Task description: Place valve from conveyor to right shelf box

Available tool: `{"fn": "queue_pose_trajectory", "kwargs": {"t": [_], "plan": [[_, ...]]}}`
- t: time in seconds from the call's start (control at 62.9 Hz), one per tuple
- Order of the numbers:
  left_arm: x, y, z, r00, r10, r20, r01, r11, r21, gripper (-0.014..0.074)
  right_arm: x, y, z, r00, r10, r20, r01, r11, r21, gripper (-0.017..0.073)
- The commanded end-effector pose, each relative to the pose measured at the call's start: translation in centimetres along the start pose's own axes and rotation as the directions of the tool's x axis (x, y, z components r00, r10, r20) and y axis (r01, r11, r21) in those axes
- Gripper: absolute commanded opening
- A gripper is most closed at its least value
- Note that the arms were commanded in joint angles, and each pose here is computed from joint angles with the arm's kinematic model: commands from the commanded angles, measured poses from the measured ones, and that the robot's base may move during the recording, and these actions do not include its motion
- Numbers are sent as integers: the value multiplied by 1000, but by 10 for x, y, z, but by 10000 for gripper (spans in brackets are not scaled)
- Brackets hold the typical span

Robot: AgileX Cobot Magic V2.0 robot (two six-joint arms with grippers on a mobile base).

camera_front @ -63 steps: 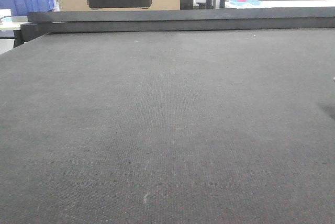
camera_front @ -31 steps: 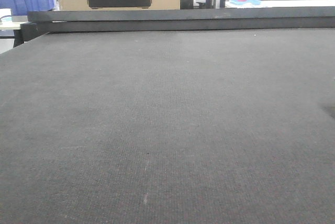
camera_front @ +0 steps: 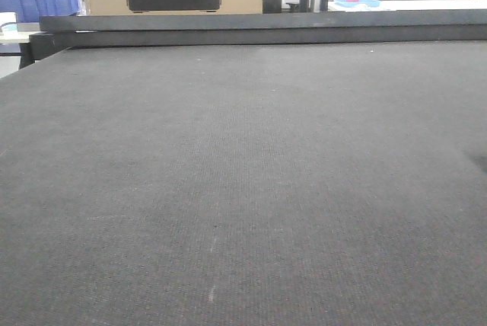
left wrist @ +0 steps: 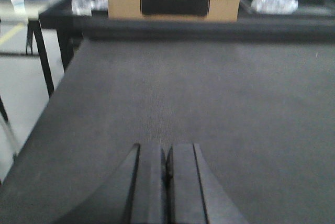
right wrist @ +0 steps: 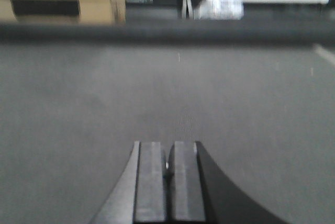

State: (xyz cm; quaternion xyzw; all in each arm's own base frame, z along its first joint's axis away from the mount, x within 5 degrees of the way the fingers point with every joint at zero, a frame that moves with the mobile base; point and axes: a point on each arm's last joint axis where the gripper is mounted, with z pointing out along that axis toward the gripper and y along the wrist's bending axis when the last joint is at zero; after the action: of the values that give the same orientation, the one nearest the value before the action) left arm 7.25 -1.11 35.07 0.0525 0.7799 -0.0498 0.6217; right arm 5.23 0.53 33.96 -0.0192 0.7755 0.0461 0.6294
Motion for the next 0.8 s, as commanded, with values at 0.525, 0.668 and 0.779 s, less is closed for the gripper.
{"fn": "queue_pose_trajectory", "kwargs": {"t": [0.525, 0.668, 0.779], "plan": [[-47, 2, 121, 826, -15, -563, 16, 1000, -2, -111, -45, 1, 127, 734, 20, -679, 7, 999, 37, -168], [-39, 3, 128, 769, -50, -637, 35, 999, -35, -111, -39, 2, 152, 673, 29, -740, -3, 999, 37, -168], [-36, 7, 129, 744, -106, -660, 48, 993, -106, -111, -39, 2, 169, 616, 31, -787, 0, 999, 40, -168]]}}
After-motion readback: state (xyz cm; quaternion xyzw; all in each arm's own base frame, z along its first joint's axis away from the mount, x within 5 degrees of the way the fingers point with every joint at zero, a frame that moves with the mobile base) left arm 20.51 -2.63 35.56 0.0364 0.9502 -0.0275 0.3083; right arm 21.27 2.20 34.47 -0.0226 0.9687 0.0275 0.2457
